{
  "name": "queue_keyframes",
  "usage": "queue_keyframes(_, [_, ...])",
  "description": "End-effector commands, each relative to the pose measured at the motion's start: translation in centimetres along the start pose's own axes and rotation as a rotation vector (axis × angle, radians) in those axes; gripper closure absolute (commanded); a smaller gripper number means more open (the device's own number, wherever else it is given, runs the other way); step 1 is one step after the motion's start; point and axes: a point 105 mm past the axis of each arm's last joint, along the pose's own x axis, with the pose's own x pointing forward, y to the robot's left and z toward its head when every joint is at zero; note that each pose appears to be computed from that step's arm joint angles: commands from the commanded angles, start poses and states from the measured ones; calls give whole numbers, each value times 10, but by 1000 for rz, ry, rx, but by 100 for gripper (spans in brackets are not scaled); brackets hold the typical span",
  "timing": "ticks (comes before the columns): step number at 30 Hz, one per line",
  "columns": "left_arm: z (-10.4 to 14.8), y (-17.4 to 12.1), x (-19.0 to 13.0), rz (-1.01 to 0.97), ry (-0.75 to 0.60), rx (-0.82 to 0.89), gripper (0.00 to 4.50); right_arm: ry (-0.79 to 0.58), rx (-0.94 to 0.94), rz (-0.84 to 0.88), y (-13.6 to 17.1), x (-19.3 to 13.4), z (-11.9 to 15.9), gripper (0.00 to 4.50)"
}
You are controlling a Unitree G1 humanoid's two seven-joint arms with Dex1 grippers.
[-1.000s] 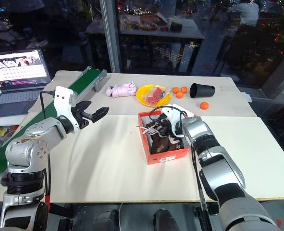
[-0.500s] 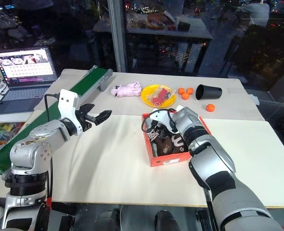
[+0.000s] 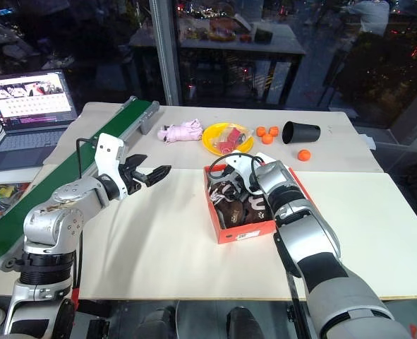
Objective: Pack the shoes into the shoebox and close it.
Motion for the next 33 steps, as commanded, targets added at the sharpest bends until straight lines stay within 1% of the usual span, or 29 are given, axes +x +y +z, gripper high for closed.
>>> queue_keyframes(1, [16, -8, 4, -66, -36, 63, 0, -163, 122, -1, -9, -43, 37, 5])
queue_keyframes(4, [12, -19, 7, -166, 5, 124, 0, -284, 204, 26, 1, -88, 48, 5])
queue_keyframes(6, [10, -28, 10, -242, 27, 157, 0, -337, 223, 58, 15, -116, 47, 5])
queue_keyframes(7, [10, -30, 10, -268, 32, 168, 0, -348, 221, 69, 22, -125, 45, 5])
queue_keyframes(9, [9, -38, 12, -337, 43, 196, 0, -359, 212, 81, 34, -145, 35, 5])
queue_keyframes(12, [14, -51, 14, -473, 44, 210, 0, -318, 253, -13, 35, -179, -13, 5])
queue_keyframes(14, [16, -53, 16, -517, 49, 224, 0, -344, 307, -93, 31, -195, -33, 59])
queue_keyframes(15, [17, -52, 17, -530, 51, 227, 0, -358, 325, -125, 30, -200, -40, 76])
queue_keyframes(17, [19, -50, 20, -549, 55, 237, 0, -325, 348, -191, 34, -206, -65, 150])
queue_keyframes(19, [22, -49, 24, -565, 59, 250, 0, -290, 374, -245, 41, -210, -88, 225])
queue_keyframes(20, [23, -48, 25, -572, 61, 260, 0, -284, 389, -266, 43, -210, -97, 251])
queue_keyframes(22, [25, -47, 26, -581, 63, 270, 0, -280, 418, -295, 46, -207, -108, 324])
queue_keyframes(23, [27, -48, 27, -592, 62, 273, 0, -295, 457, -297, 49, -202, -115, 359])
queue_keyframes(24, [29, -50, 26, -603, 62, 279, 0, -282, 499, -306, 51, -195, -128, 383])
queue_keyframes(26, [32, -53, 24, -630, 63, 289, 0, -218, 523, -343, 54, -181, -153, 448])
queue_keyframes(27, [33, -54, 22, -642, 62, 295, 0, -222, 546, -362, 52, -176, -160, 448])
queue_keyframes(29, [36, -55, 19, -660, 63, 300, 0, -265, 619, -448, 40, -166, -173, 448])
queue_keyframes(33, [41, -53, 12, -673, 73, 317, 0, -311, 687, -538, 25, -137, -192, 448])
